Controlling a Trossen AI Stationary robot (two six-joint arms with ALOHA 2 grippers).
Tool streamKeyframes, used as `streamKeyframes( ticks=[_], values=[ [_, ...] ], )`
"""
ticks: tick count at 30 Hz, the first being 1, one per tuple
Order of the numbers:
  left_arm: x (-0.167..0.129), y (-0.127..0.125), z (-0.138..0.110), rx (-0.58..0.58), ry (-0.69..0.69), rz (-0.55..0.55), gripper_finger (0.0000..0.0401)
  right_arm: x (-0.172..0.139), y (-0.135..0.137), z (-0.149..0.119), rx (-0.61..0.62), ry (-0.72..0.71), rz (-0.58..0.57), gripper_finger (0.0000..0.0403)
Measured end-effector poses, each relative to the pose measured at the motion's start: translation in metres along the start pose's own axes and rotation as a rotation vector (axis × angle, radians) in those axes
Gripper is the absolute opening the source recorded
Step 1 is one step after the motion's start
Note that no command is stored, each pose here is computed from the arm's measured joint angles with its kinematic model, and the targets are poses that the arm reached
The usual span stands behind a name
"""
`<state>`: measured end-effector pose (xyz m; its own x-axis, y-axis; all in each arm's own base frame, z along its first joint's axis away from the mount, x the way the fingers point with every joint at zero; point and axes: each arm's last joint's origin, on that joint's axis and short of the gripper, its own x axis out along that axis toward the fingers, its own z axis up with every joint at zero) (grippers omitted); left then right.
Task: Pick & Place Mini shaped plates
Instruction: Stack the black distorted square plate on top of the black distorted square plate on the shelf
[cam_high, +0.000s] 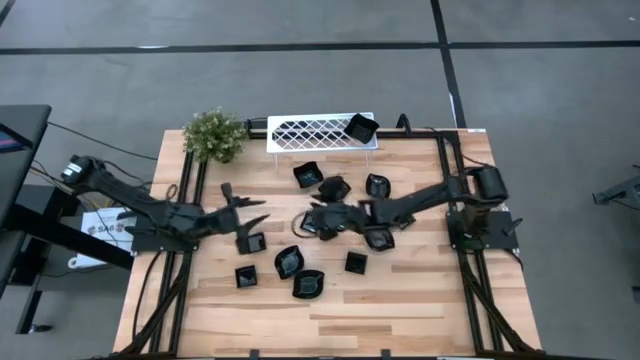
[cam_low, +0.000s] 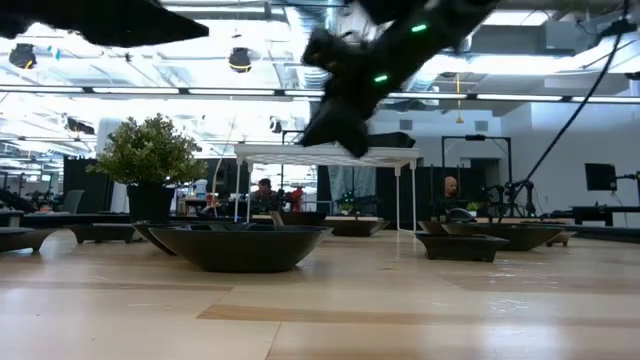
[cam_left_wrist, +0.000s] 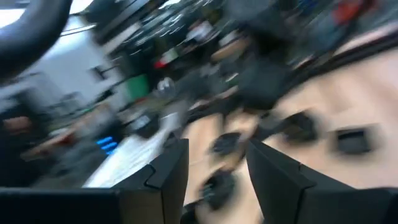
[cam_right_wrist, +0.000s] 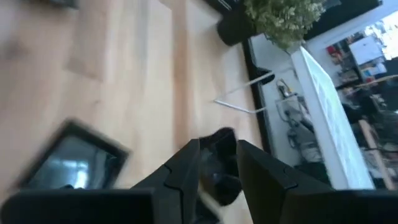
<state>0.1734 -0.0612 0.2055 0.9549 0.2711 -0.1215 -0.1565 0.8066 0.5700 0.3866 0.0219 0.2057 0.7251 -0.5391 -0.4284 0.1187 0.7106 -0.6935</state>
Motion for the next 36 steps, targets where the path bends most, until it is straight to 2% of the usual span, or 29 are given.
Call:
streamKeyframes(
  ticks=[3,5,11,13,18,21,28,36],
  values=[
    [-0.013,0.003,-0.010,-0.079,-0.073,-0.121,0.0163,0.023,-0.003,0.006,-0.079,0.042,-0.009,0.0102],
    [-0.020,0.004,-0.017,-0.085,-0.089,-0.160,0.0163,0.037,-0.004,0.009,-0.134,0.093,0.011,0.0102],
    [-0.026,0.004,-0.028,-0.107,-0.098,-0.162,0.0163,0.063,-0.015,0.009,-0.204,0.267,0.121,0.0102],
    [-0.026,0.003,-0.029,-0.105,-0.096,-0.163,0.0163,0.073,-0.017,0.010,-0.195,0.268,0.164,0.0102],
    [-0.025,0.001,-0.030,-0.096,-0.095,-0.192,0.0163,0.082,-0.018,0.002,-0.279,0.333,0.249,0.0102],
    [-0.024,0.001,-0.030,-0.095,-0.097,-0.195,0.0163,0.084,-0.020,-0.003,-0.311,0.351,0.269,0.0102],
    [-0.024,0.001,-0.030,-0.096,-0.099,-0.194,0.0163,0.092,-0.030,-0.009,-0.276,0.341,0.296,0.0102],
    [-0.024,0.001,-0.030,-0.097,-0.101,-0.193,0.0163,0.104,-0.027,-0.021,-0.282,0.375,0.309,0.0102]
  ],
)
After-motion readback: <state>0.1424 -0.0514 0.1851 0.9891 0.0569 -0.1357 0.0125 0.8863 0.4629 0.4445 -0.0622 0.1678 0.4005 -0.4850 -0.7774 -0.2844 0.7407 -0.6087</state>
